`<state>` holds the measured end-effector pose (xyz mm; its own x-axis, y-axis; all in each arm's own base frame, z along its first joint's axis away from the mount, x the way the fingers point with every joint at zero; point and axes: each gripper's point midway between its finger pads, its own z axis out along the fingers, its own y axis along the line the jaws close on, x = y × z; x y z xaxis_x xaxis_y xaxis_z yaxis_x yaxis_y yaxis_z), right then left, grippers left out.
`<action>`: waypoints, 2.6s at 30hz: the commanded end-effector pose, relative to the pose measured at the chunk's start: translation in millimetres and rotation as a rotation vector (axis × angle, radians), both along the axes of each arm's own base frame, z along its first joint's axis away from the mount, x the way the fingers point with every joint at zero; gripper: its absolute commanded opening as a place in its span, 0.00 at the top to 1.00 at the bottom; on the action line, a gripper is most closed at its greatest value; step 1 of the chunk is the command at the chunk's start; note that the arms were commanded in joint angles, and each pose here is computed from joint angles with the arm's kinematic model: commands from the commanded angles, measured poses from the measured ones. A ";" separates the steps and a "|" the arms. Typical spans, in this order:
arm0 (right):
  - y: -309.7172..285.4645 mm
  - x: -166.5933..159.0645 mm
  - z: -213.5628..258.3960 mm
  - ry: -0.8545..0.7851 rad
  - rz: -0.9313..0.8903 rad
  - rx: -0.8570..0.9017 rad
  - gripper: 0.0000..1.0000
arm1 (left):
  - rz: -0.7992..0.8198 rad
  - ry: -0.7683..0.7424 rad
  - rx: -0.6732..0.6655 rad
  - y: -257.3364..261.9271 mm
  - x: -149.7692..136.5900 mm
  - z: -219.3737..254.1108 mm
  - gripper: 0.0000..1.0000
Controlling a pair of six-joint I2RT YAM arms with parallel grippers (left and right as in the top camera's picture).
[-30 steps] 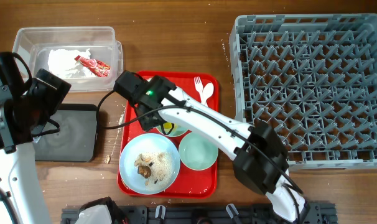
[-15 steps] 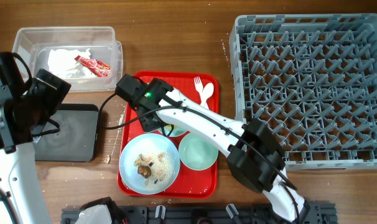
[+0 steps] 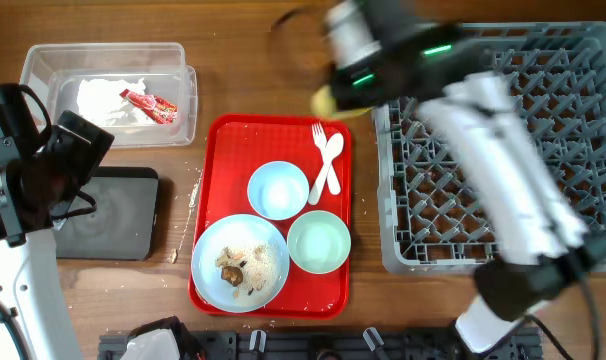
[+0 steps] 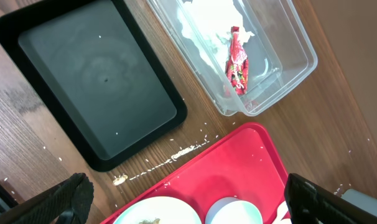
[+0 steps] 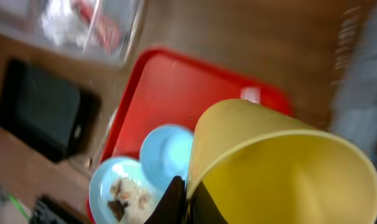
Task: Sort waste into correct bins and load items into the dishwasher rack
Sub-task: 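Carry the yellow cup right and place it in the grey rack, then reach the right gripper to the light-blue bowl and grasp it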
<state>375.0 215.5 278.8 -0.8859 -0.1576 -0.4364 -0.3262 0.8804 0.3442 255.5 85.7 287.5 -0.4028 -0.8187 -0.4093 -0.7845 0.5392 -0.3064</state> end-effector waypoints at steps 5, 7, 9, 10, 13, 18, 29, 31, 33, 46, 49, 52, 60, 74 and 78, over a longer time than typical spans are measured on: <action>-131.8 17.7 -3.9 -0.009 0.134 0.329 0.96 | 0.006 0.001 0.010 2.3 -0.3 0.5 0.00; -148.6 18.1 -20.3 0.004 0.139 0.427 0.96 | 0.006 0.001 0.010 2.3 -0.3 0.5 0.00; -166.9 21.0 -39.2 0.012 0.118 0.534 0.96 | 0.006 0.000 0.010 2.3 -0.3 0.6 0.00; -174.5 23.2 -47.4 0.019 0.099 0.577 0.96 | 0.006 0.000 0.010 2.2 -0.3 0.6 0.00; -192.8 30.1 -71.9 0.054 0.035 0.692 0.96 | 0.006 0.000 0.010 2.2 -0.3 0.6 0.00; -217.0 37.7 -111.3 0.121 -0.050 0.768 0.96 | 0.006 0.001 0.010 2.2 -0.3 0.5 0.00; -225.5 42.5 -156.6 0.248 -0.129 0.805 0.91 | 0.006 0.001 0.010 2.2 -0.3 0.5 0.00; -232.2 39.0 -168.5 0.342 -0.201 0.757 0.91 | 0.006 0.001 0.010 2.2 -0.3 0.5 0.00; -242.8 36.0 -179.2 0.405 -0.269 0.710 0.89 | 0.006 0.000 0.010 2.2 -0.3 0.6 0.00; -343.1 7.7 -114.6 0.344 -0.886 0.121 0.84 | 0.006 0.001 0.010 2.3 -0.3 0.5 0.00; -322.0 3.4 -64.9 0.209 -0.841 0.110 0.84 | 0.006 0.001 0.010 2.3 -0.3 0.5 0.00; -275.8 1.1 -26.6 0.099 -0.716 0.095 0.84 | 0.006 0.001 0.010 2.2 -0.3 0.5 0.00; -116.4 -5.4 -38.3 0.096 -0.289 -0.043 0.55 | 0.006 0.001 0.010 2.3 -0.3 0.5 0.00; 146.3 -73.5 -187.8 0.188 0.153 -0.201 0.31 | 0.006 0.001 0.010 2.3 -0.3 0.5 0.00; 171.3 -73.9 -215.1 0.190 0.072 -0.188 0.50 | 0.006 0.000 0.010 2.3 -0.3 0.6 0.00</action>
<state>298.0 380.0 84.5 -0.8892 -0.3935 -0.2332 -0.4473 0.8546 0.2636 255.4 85.7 287.5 -0.4029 -0.8187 -0.4091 -0.7846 0.5392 -0.3062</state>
